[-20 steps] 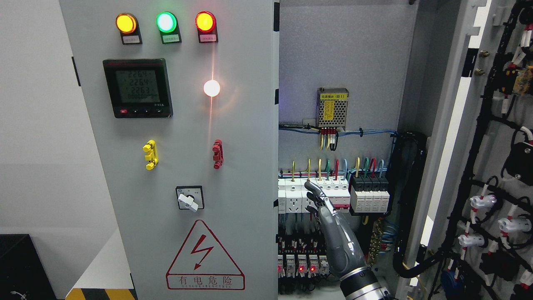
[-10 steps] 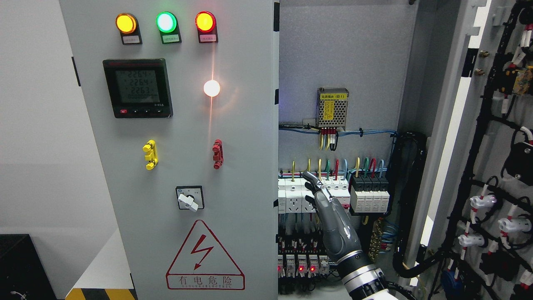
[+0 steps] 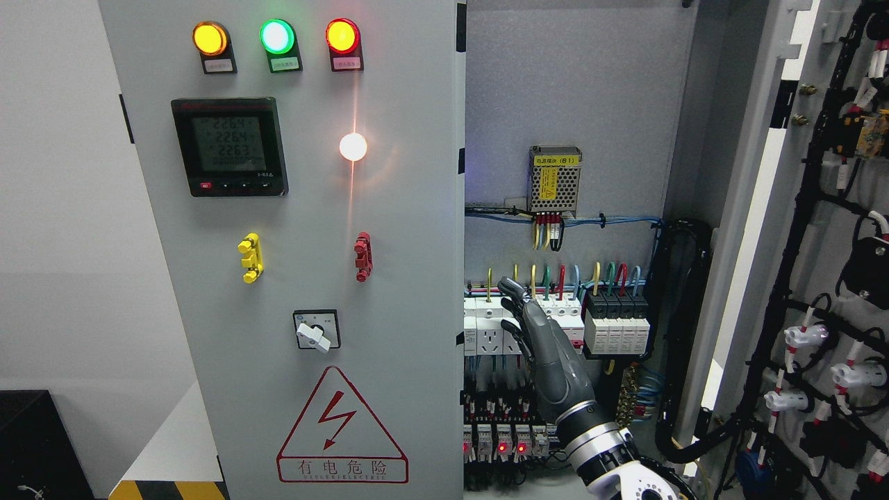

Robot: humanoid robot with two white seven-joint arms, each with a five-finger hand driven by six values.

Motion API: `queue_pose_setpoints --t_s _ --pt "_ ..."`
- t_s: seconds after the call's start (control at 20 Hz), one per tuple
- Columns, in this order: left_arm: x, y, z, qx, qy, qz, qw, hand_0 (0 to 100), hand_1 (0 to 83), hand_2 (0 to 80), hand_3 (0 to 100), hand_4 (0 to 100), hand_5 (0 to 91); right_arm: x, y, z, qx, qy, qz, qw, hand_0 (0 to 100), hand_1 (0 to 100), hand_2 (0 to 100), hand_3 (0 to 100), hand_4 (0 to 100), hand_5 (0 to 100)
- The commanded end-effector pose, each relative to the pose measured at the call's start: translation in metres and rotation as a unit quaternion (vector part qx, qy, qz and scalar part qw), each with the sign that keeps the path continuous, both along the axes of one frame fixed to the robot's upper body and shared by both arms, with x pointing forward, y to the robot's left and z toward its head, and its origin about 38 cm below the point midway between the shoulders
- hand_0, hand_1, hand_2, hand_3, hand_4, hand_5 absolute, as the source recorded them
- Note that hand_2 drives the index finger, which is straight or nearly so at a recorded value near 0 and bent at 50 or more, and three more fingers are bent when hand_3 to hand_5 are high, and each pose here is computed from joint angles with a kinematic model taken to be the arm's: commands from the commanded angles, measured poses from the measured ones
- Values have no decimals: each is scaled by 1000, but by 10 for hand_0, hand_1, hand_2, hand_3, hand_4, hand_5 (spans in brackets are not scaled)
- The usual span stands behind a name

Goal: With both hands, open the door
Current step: 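Raise the right hand into the cabinet toward the white circuit breakers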

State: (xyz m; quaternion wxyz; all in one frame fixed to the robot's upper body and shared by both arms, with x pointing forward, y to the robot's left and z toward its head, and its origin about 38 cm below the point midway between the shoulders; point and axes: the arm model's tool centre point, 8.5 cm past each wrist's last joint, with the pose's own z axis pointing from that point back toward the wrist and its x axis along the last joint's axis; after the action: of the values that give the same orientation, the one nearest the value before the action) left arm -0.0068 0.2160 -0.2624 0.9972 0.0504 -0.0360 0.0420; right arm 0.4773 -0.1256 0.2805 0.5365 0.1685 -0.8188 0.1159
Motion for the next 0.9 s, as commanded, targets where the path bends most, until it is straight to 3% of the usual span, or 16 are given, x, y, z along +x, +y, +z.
queue_pose_setpoints --t_s 0.0,0.2,0.35,0.85 --pt "-19 0 0 -1 14 -11 1000 0 0 0 0 0 0 7 -1 9 13 2 11 1000 191 0 0 0 0 0" --pt "-19 0 0 -1 14 -11 1000 0 0 0 0 0 0 7 1 11 28 5 31 999 191 0 0 0 0 0" --pt "-18 0 0 -1 14 -11 1000 0 0 0 0 0 0 4 7 11 12 -1 71 997 191 0 0 0 0 0" --pt "-18 0 0 -1 14 -11 1000 0 0 0 0 0 0 10 8 11 10 46 87 995 191 0 0 0 0 0"
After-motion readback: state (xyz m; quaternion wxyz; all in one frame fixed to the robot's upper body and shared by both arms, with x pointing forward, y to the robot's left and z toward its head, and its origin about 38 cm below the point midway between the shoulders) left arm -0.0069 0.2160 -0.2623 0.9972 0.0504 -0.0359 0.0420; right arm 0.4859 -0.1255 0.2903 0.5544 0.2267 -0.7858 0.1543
